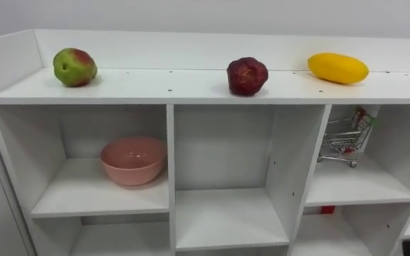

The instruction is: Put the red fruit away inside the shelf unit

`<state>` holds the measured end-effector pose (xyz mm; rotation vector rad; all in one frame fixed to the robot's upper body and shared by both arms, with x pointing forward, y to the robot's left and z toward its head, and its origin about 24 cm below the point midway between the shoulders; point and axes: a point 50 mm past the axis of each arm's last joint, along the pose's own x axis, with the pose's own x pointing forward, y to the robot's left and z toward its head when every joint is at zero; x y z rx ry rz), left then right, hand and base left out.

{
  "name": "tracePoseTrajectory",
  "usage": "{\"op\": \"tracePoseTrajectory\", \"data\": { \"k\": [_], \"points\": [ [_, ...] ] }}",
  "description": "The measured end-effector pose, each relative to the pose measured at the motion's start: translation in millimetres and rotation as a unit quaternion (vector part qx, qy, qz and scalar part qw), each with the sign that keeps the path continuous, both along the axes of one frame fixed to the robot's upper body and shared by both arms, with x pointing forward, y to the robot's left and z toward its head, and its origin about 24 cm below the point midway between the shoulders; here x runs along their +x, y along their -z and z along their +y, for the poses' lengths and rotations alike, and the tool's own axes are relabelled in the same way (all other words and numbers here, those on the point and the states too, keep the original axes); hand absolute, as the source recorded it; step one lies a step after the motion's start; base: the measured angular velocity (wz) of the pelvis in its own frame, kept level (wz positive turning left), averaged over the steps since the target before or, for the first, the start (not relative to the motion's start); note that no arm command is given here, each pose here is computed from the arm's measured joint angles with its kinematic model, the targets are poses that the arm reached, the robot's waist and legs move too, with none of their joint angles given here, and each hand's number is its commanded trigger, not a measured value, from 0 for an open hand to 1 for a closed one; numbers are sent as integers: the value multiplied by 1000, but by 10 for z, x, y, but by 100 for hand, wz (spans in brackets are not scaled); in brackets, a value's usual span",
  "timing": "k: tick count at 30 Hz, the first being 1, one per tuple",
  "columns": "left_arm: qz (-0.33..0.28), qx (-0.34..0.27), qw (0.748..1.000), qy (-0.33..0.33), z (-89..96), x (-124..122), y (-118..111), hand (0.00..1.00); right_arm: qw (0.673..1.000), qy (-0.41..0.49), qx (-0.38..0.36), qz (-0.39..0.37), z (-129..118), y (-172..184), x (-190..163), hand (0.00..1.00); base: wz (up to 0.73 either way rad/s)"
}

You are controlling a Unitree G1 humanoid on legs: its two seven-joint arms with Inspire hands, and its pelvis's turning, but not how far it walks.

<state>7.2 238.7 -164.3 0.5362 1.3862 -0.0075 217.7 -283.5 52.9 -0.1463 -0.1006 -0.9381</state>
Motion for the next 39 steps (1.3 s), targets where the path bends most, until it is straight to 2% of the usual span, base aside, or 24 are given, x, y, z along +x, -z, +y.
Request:
{"op": "tracePoseTrajectory", "data": {
  "k": [6,11,19,26,32,39],
  "points": [
    [6,-8,1000,2,-14,-20,8,0,989,-40,-67,-122,167,-619,215,0,2],
    [16,-16,1000,1,-23,-49,18,0,972,-75,-109,-192,251,-988,264,0,2],
    [19,-29,999,25,-32,15,19,0,957,-138,-133,-219,383,-1218,409,0,2],
    [22,-33,997,62,2,110,7,0,940,-209,-114,-245,505,-1383,526,0,5],
    [24,-30,997,63,29,108,2,0,926,-242,-110,-269,533,-1607,700,0,4],
    [31,-40,997,63,16,91,8,0,912,-290,-77,-278,551,-1701,842,0,7]
  ]
}}
